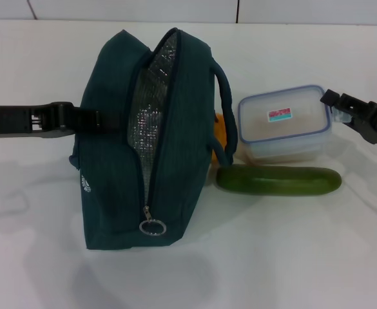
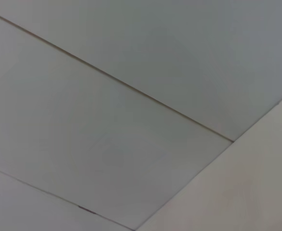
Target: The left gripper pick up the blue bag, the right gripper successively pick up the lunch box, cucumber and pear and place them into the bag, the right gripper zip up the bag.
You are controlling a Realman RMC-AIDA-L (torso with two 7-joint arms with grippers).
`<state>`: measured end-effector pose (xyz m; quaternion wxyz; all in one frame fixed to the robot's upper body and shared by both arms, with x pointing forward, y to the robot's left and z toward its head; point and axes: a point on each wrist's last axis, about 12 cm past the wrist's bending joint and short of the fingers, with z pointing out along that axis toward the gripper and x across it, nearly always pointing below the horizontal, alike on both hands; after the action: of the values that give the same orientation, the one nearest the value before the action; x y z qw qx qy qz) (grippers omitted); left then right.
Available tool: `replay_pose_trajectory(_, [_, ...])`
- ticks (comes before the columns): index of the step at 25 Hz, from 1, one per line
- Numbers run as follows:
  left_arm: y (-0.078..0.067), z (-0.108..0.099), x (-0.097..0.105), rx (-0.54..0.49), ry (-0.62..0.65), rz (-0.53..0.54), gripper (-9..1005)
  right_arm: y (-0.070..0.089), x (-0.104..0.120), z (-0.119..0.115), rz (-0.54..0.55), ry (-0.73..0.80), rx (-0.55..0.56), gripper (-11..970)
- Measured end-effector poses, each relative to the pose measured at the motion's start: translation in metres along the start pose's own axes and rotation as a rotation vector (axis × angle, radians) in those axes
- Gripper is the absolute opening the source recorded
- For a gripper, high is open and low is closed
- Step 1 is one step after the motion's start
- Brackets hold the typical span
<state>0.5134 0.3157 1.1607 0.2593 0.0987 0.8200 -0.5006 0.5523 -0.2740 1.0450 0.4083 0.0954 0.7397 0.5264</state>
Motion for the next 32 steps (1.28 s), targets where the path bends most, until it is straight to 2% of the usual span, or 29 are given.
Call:
replay_pose_trajectory(4, [0.0, -0.0001, -0.0001, 0.0, 0.0, 0.001, 39, 0.0004, 0.0011, 0.0007, 0.024, -0.01, -0.005, 379])
replay_pose_trajectory(10, [0.0004, -0.0002, 0.0004, 0.0, 0.0, 0.001, 39, 0.0014, 0.0009, 0.0004, 0.057, -0.015, -0.015, 302])
replay_pose_trajectory(23, [0.0016, 0.0002, 0.001, 0.002, 0.001, 0.001, 39, 0.0064, 0.0021, 0.0021, 0.083, 0.0, -0.053, 262])
replay_pose_trajectory(28, [0.0016, 0.0002, 0.001, 0.002, 0.0, 0.001, 39, 0.0063, 0.0021, 0.0007, 0.129, -0.015, -0.058, 126])
replay_pose_trajectory(32, [0.0018, -0.0001, 0.0016, 0.002, 0.001, 0.002, 39, 0.0057, 0.0015, -0.0022, 0.168, -0.054, -0.067, 104])
